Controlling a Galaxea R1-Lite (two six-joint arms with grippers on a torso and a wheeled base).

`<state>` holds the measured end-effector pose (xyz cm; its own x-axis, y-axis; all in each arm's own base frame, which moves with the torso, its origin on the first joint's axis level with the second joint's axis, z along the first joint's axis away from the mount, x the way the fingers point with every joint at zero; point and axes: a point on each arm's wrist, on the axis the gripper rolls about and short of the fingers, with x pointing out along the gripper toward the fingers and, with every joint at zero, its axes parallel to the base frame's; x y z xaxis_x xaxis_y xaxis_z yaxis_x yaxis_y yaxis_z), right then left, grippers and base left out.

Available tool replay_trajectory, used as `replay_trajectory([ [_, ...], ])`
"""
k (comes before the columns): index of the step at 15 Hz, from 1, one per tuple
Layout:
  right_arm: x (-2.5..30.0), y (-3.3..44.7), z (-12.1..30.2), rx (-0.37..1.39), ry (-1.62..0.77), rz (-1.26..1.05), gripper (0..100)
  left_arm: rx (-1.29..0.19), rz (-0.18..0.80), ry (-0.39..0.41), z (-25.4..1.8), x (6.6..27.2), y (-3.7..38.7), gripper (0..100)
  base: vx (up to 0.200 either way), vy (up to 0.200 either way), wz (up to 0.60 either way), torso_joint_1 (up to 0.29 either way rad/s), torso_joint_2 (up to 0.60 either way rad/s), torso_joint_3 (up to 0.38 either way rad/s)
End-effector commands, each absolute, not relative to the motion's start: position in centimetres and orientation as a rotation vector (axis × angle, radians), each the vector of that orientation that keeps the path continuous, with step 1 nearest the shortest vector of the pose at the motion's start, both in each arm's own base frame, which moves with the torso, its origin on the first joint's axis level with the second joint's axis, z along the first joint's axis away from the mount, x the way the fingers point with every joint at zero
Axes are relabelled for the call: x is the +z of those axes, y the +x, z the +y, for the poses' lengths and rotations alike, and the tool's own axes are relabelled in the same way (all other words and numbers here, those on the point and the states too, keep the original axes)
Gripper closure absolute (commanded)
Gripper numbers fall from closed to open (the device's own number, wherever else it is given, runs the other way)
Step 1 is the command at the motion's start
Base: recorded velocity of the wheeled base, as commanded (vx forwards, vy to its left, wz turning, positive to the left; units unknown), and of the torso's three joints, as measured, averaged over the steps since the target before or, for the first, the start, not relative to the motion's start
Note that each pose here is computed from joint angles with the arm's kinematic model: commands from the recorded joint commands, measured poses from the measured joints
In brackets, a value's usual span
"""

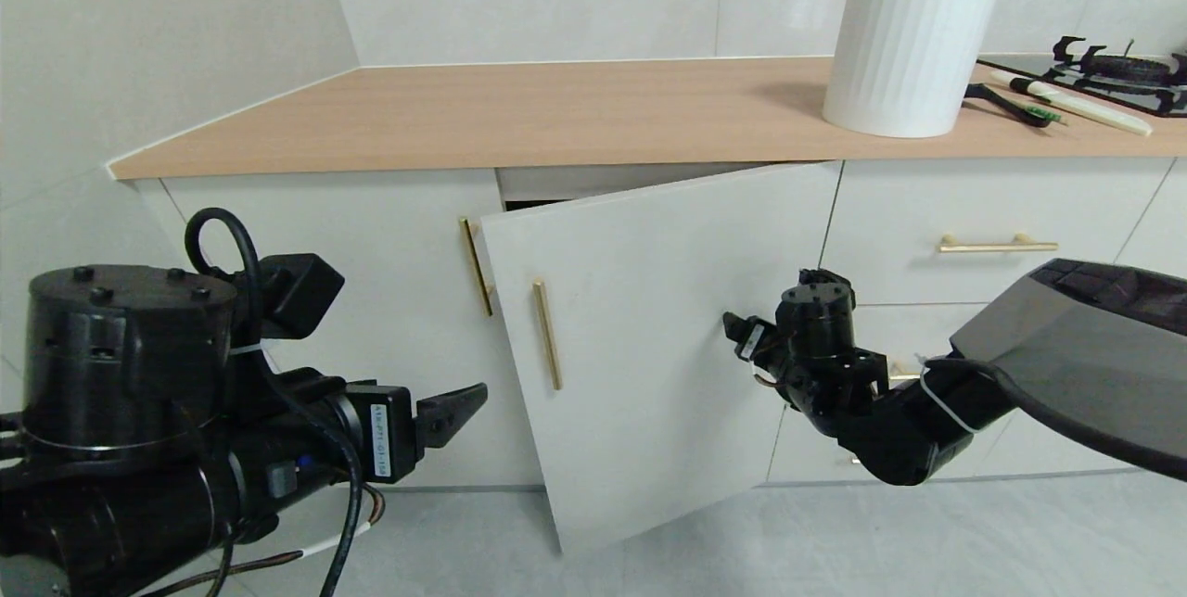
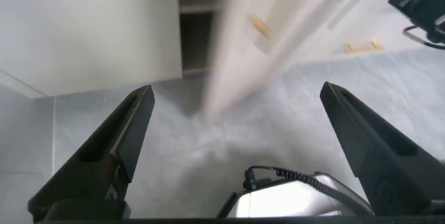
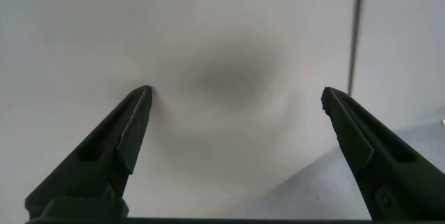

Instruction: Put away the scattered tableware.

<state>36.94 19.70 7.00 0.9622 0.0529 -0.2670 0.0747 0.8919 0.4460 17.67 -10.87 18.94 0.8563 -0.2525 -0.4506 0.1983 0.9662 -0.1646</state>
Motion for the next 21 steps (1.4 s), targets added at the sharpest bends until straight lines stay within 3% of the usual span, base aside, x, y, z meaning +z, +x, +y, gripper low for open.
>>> replay_trajectory([
  [1,7.1,36.9,19.7,-0.011,0.473,0.273,0,-0.238,0.484,-0.116,-10.9,19.0,17.6,0,0.000,0.000,0.00,0.000,0.00,0.000],
  [8,7.6,39.2,18.0,-0.117,0.497,0.187,0,-0.237,0.484,-0.116,-10.8,19.0,17.6,0,0.000,0.000,0.00,0.000,0.00,0.000],
  [16,8.1,39.1,17.6,-0.125,0.500,0.177,0,-0.237,0.481,-0.117,-10.8,19.1,17.6,0,0.000,0.000,0.00,0.000,0.00,0.000],
  [18,9.1,37.8,17.2,-0.120,0.497,0.177,0,-0.234,0.480,-0.117,-10.8,19.1,17.6,0,0.000,0.000,0.00,0.000,0.00,0.000],
  [21,16.2,30.7,13.9,-0.033,0.425,0.019,0,-0.228,0.426,-0.129,-9.7,20.1,16.7,0,0.000,0.000,0.00,0.000,0.00,0.000],
])
